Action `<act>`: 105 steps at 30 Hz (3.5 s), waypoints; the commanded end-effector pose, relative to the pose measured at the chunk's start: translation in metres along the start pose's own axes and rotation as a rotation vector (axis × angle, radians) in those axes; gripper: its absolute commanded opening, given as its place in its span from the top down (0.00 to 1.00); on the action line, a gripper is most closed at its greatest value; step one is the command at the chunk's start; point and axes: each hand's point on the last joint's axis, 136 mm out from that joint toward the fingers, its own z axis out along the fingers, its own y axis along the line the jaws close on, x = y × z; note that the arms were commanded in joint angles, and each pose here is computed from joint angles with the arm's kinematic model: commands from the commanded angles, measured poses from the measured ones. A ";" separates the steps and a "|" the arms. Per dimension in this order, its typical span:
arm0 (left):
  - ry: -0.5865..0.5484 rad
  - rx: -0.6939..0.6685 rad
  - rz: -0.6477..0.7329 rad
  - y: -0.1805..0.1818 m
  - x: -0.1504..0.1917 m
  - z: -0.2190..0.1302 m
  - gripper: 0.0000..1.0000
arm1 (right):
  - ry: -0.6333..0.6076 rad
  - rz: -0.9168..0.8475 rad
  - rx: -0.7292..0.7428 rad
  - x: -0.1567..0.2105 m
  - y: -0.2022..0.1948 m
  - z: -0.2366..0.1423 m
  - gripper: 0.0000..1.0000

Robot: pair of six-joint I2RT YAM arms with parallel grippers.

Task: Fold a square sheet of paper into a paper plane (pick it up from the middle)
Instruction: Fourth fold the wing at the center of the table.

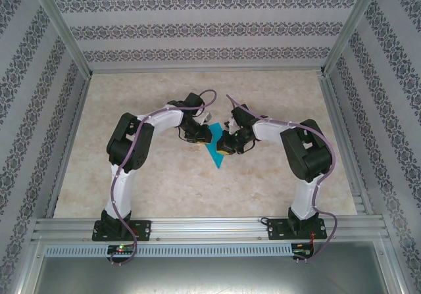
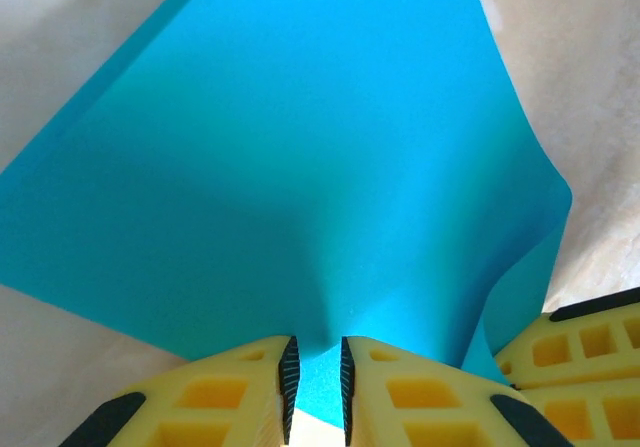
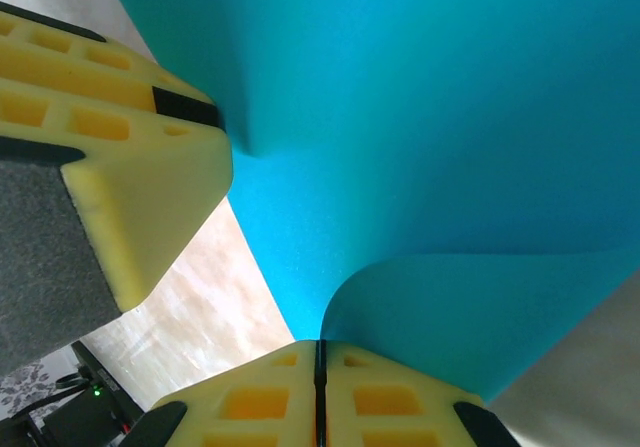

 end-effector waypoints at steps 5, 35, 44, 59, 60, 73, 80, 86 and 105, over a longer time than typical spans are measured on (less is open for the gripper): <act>0.053 -0.041 -0.033 0.018 0.017 0.010 0.76 | -0.002 -0.012 0.020 -0.004 0.001 0.007 0.91; 0.074 -0.030 -0.038 0.022 0.021 0.017 0.76 | 0.023 -0.011 0.101 -0.002 -0.016 0.017 0.87; 0.072 -0.020 -0.040 0.020 0.018 0.017 0.76 | 0.032 -0.009 0.108 0.000 -0.019 0.020 0.72; -0.014 -0.004 -0.034 0.006 0.002 -0.021 0.71 | 0.020 -0.015 0.078 0.001 -0.017 0.016 0.58; -0.021 0.002 -0.034 0.004 0.001 -0.024 0.71 | 0.018 -0.014 0.077 0.002 -0.018 0.016 0.58; -0.086 0.098 -0.037 -0.024 -0.007 -0.049 0.77 | 0.001 -0.015 0.053 0.002 -0.018 0.013 0.63; -0.063 0.138 -0.062 -0.026 -0.005 -0.040 0.82 | 0.001 -0.011 0.048 0.003 -0.020 0.013 0.74; -0.053 0.173 -0.068 -0.030 -0.001 -0.032 0.85 | 0.008 -0.008 0.061 0.005 -0.025 0.013 0.88; 0.039 0.205 -0.069 -0.037 0.025 0.007 0.88 | 0.011 -0.001 0.061 0.007 -0.031 0.011 1.00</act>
